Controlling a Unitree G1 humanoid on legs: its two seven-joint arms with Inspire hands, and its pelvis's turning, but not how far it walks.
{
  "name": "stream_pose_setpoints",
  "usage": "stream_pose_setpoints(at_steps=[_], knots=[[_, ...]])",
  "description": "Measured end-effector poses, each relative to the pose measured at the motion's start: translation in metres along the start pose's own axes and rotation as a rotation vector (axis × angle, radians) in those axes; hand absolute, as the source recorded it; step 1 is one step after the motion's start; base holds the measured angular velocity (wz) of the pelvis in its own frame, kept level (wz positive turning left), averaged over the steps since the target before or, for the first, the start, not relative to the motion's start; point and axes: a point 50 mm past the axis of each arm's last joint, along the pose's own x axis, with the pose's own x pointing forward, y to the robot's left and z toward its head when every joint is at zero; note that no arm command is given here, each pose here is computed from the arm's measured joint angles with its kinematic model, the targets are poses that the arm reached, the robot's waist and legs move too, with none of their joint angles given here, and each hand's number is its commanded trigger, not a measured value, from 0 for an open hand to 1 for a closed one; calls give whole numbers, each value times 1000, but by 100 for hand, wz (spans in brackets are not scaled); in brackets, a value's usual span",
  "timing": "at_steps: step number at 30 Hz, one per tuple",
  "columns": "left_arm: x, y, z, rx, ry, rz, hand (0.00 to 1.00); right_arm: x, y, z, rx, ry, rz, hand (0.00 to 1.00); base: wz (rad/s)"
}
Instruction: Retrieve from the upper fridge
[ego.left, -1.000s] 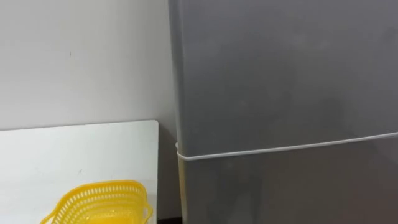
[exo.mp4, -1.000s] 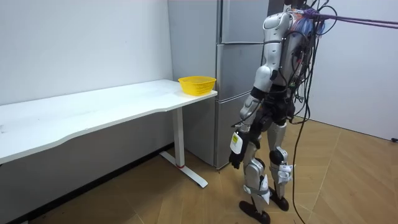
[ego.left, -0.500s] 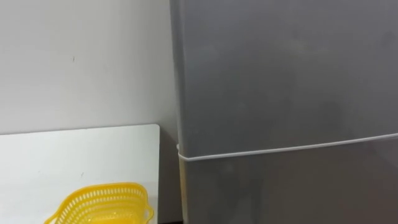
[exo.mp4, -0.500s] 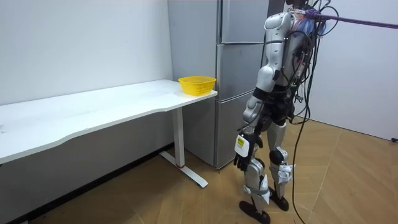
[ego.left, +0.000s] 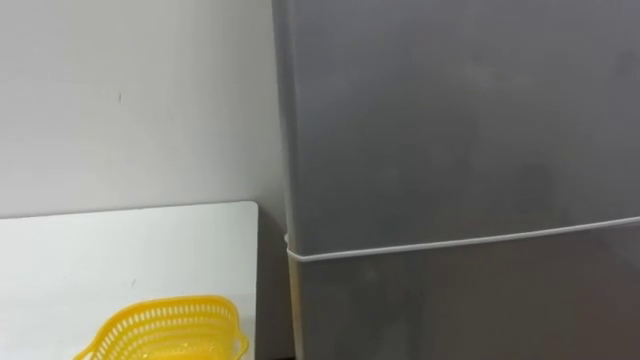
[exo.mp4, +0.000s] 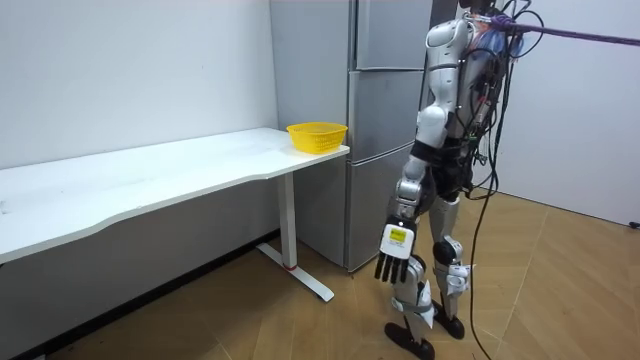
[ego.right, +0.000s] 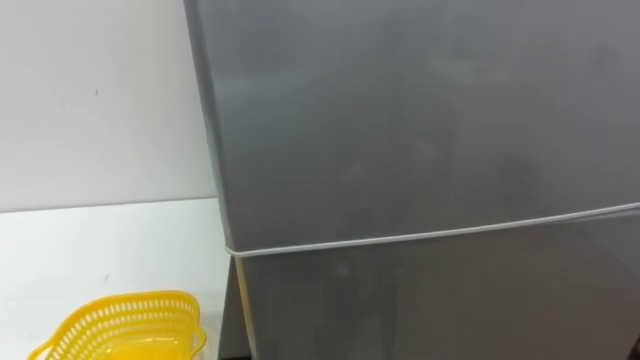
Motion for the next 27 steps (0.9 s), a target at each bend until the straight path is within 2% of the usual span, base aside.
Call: stream_pose_setpoints(at_steps=[5, 10, 13, 16, 20, 23, 27], knots=[[-4, -1, 38, -597, -117, 1, 0, 0, 0, -3, -8, 13, -3, 0, 1], [-12, -5, 66, -935, -175, -19, 0, -1, -2, -7, -9, 15, -18, 0, -8], [-18, -4, 81, -1094, -209, -20, 0, -2, -2, -6, -38, 11, -29, 0, -3], [-29, -1, 100, -1201, -265, -25, 0, -2, -3, -2, -83, -6, -34, 0, -1], [-42, 3, 119, -1273, -350, -32, 0, -3, -5, -3, -127, -23, -50, 0, -5], [-61, 13, 140, -1356, -440, -22, 0, -4, -7, -4, -193, -42, -76, 0, 0], [-99, 24, 167, -1426, -626, -48, 0, -6, -9, -7, -204, -62, -90, 0, -5]])
